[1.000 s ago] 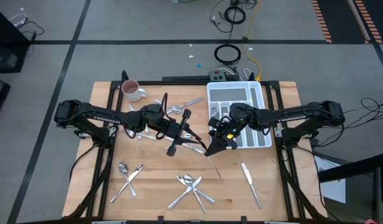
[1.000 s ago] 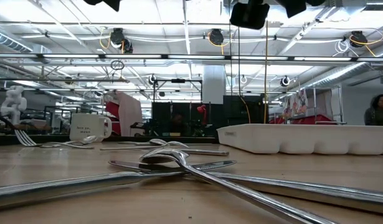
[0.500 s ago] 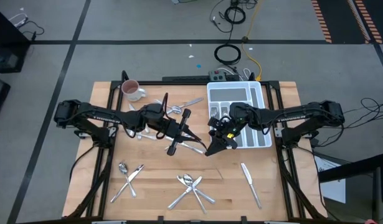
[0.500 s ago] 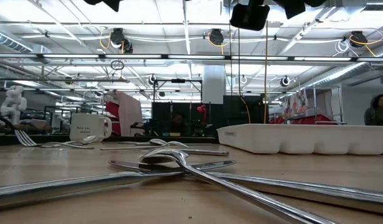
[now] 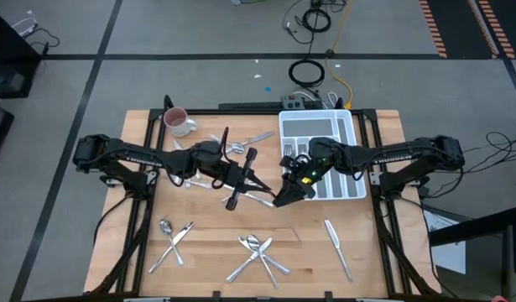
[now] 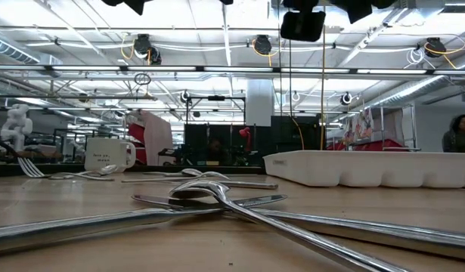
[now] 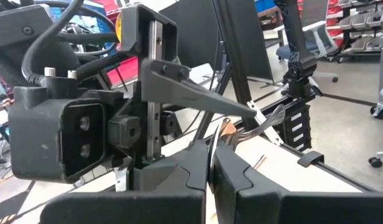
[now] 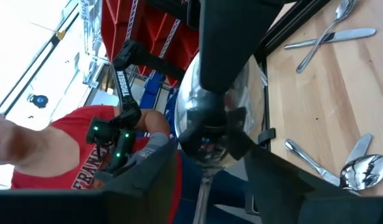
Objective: Sort silverware
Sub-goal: Put the silver spoon into the silverware tray
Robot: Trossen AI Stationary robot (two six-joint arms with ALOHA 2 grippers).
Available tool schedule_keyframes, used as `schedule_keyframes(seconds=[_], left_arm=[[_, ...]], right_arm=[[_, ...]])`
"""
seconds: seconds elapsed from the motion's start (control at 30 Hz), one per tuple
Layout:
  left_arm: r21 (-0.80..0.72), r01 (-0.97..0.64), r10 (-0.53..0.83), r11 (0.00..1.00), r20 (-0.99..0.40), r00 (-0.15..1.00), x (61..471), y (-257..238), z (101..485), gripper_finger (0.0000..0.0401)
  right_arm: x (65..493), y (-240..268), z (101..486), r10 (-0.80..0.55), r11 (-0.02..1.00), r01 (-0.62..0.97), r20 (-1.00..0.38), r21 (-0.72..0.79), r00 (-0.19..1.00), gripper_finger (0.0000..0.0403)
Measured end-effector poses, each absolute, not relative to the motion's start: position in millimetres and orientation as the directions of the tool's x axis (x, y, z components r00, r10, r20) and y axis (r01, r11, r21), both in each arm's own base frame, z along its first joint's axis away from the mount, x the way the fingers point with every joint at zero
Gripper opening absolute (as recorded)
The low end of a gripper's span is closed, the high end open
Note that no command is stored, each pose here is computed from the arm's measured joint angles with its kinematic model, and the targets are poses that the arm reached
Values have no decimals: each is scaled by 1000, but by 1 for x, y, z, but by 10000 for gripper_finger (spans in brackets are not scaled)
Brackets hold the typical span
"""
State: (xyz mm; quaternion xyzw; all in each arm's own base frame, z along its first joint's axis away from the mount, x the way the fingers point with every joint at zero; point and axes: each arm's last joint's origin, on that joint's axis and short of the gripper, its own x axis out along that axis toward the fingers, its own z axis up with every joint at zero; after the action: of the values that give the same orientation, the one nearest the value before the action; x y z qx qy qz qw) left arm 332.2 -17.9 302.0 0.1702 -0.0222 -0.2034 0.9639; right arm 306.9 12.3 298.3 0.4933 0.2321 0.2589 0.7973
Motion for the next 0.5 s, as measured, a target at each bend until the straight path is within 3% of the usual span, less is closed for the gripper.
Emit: schedule_keyframes(seconds=[0.27, 0.5], left_arm=[[265, 282, -273, 922, -71, 959, 332, -10, 299, 5], [164, 237, -221, 958, -107, 969, 331, 1, 296, 5]], right_arm=[[295, 16, 305, 685, 331, -141, -135, 933, 716, 222], [258, 16, 309, 653, 412, 12, -305, 911, 694, 222]])
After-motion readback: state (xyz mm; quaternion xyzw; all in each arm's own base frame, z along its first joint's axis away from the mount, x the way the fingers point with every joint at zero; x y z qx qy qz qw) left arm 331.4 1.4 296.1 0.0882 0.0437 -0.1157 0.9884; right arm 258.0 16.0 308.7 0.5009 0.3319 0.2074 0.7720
